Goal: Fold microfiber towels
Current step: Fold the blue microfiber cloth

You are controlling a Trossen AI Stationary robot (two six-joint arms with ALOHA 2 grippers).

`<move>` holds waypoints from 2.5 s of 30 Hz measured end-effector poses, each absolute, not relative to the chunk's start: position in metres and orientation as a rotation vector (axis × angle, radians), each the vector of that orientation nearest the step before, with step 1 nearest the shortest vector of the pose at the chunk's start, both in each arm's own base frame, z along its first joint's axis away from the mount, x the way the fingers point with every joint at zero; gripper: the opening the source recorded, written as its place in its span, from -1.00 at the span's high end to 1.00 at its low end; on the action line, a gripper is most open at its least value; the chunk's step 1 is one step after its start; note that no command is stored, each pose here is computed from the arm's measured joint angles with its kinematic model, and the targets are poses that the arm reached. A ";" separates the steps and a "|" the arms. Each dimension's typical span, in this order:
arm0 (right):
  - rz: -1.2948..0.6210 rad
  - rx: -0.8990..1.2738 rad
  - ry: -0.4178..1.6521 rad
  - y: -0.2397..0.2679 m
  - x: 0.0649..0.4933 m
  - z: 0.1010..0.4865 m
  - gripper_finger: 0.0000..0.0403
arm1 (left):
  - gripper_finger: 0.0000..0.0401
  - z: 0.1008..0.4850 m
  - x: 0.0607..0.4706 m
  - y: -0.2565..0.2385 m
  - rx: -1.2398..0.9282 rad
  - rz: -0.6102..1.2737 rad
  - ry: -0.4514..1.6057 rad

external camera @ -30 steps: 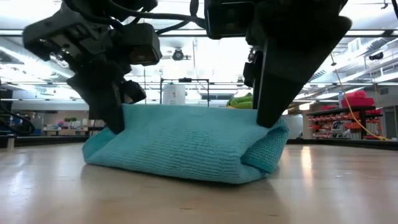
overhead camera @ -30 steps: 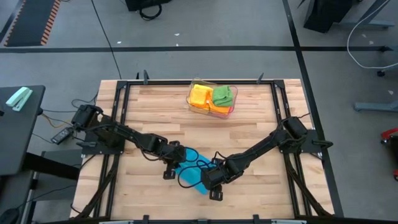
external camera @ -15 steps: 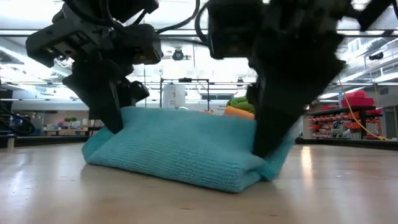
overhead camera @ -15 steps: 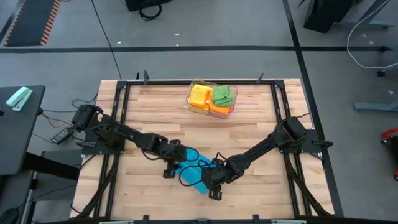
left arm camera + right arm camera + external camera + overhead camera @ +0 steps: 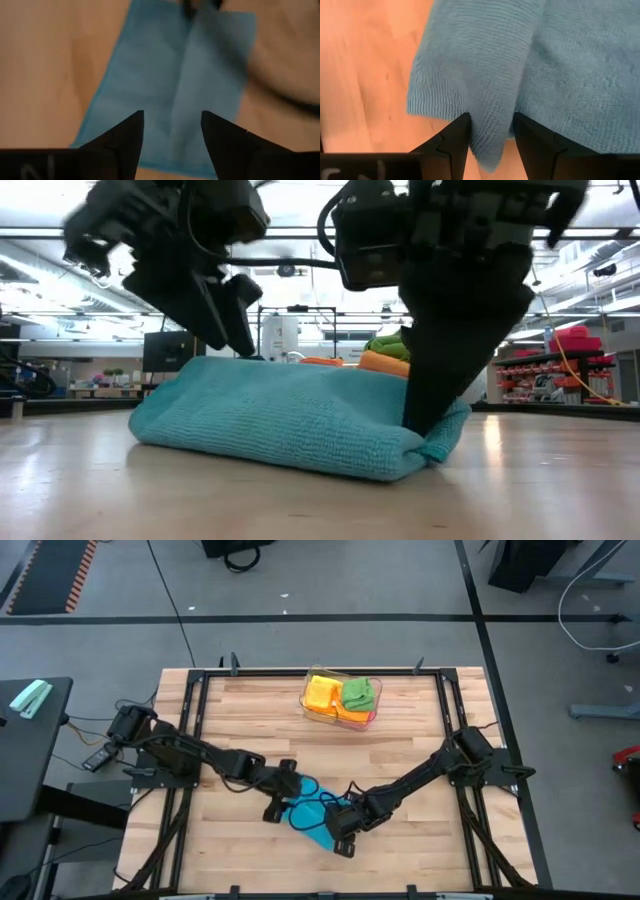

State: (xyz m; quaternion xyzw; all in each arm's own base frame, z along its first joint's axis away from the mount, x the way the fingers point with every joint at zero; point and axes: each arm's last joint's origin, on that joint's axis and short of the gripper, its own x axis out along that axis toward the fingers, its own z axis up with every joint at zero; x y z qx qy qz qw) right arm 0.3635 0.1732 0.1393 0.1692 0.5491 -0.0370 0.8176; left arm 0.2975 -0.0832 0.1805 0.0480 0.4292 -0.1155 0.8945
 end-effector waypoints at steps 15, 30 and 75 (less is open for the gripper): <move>-0.184 0.475 1.196 0.164 0.364 0.138 0.20 | 0.15 0.182 0.293 -0.110 0.183 -0.339 0.835; -0.219 0.445 1.281 0.156 0.349 0.158 0.20 | 0.18 0.145 0.305 -0.103 0.143 -0.216 0.942; -0.022 0.225 0.640 0.170 0.342 0.087 0.20 | 0.33 0.144 0.306 -0.100 0.139 -0.200 0.950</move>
